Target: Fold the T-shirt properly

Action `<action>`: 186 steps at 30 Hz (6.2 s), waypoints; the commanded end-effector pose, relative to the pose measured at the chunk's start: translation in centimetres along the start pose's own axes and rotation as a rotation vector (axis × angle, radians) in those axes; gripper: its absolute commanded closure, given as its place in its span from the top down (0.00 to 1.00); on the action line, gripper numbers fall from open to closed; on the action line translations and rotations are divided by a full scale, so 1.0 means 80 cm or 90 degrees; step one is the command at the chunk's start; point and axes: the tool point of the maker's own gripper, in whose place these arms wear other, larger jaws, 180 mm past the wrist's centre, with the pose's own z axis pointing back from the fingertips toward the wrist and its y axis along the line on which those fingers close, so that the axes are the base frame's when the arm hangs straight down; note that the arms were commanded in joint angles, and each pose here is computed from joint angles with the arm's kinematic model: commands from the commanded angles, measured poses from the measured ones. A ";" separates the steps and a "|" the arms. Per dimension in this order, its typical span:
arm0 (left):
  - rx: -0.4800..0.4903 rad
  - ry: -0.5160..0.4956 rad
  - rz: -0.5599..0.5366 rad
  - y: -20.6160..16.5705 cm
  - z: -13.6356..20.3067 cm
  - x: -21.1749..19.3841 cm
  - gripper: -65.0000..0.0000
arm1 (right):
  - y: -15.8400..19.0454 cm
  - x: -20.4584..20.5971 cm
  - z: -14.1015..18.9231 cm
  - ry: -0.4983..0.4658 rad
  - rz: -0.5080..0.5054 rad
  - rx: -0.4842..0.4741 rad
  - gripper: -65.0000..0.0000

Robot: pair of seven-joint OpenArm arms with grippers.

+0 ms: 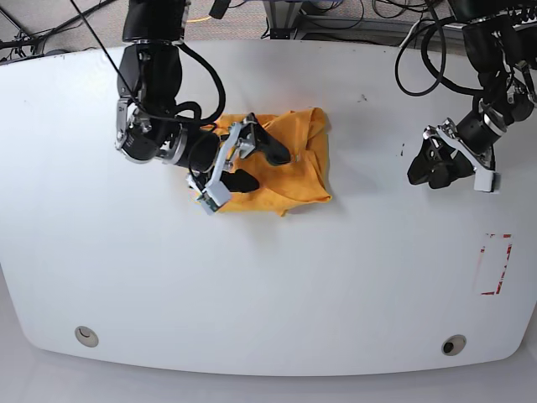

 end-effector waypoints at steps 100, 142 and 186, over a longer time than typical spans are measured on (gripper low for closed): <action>-0.028 0.108 -0.417 -0.111 -0.165 0.076 0.49 | -0.054 -0.041 0.007 0.104 0.132 -0.216 0.37; -0.054 0.332 -0.243 -0.101 -0.079 -0.176 0.48 | -0.155 0.021 -0.094 0.068 0.036 -0.112 0.37; -0.016 0.089 -0.253 -0.209 -0.216 -0.053 0.69 | -0.192 0.077 0.139 0.021 0.104 -0.407 0.37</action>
